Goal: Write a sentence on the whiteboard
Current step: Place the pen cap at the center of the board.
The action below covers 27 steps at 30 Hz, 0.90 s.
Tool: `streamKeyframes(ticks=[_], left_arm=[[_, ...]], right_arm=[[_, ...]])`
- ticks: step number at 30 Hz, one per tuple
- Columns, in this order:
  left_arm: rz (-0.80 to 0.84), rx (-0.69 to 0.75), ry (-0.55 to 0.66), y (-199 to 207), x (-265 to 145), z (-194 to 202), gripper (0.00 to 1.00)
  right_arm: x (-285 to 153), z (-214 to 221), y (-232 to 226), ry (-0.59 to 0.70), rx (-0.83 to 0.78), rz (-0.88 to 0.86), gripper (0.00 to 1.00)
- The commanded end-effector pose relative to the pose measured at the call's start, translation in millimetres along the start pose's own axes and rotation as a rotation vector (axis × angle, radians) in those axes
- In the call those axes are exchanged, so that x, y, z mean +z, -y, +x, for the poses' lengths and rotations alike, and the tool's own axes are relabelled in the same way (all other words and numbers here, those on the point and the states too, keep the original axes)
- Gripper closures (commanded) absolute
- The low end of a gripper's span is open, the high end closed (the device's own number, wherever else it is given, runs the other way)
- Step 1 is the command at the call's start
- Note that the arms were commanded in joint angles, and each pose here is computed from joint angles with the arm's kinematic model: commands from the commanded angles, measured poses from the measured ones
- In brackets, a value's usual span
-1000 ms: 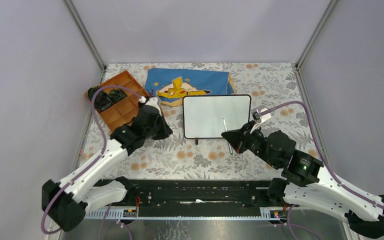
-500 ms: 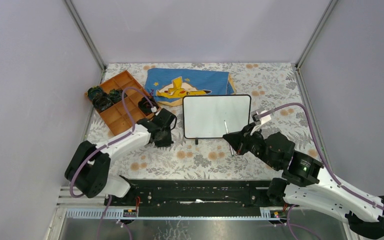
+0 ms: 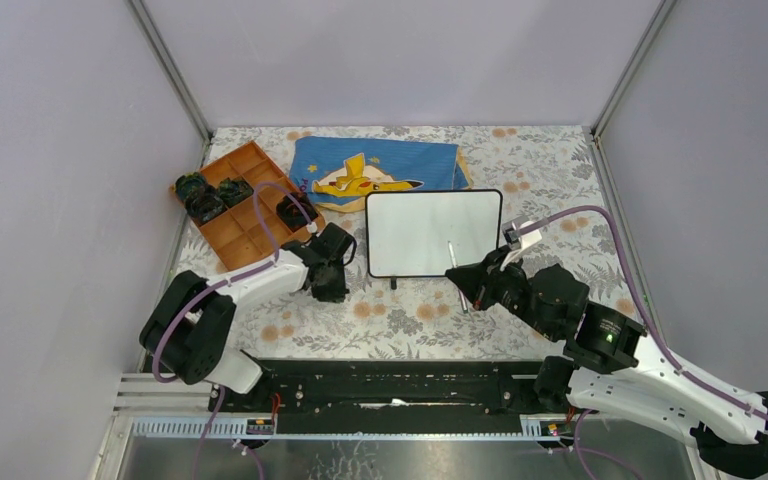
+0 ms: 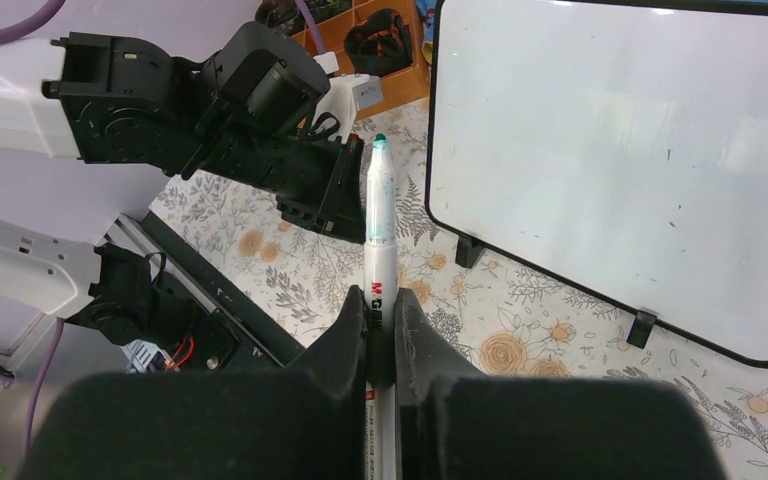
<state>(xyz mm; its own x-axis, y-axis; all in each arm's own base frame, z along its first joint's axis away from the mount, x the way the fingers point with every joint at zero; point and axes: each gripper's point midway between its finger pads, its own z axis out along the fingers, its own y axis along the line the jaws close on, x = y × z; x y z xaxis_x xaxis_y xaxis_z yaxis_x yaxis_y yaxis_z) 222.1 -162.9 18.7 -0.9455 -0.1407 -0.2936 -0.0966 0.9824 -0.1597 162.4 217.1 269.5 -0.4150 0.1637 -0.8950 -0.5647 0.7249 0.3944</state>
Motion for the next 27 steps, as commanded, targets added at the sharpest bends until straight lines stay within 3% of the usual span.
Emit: streamKeyframes(ticks=[1,5,23,27], left_arm=[[0.021,-0.021,0.03,3.6,6.7,-6.7,0.8],[0.025,-0.025,0.02,3.0,11.2,-2.4,0.73],[0.033,-0.039,0.025,1.8,12.7,0.6,0.67],[0.048,-0.047,0.041,5.0,5.0,-3.5,0.6]], right_arm=[[1.3,-9.4,-0.7,0.031,0.015,0.01,1.0],[3.4,-7.8,-1.2,0.024,0.013,0.01,1.0],[4.3,-6.5,-1.2,0.017,0.011,0.012,1.0],[5.4,-5.0,-0.9,0.014,0.01,0.013,1.0]])
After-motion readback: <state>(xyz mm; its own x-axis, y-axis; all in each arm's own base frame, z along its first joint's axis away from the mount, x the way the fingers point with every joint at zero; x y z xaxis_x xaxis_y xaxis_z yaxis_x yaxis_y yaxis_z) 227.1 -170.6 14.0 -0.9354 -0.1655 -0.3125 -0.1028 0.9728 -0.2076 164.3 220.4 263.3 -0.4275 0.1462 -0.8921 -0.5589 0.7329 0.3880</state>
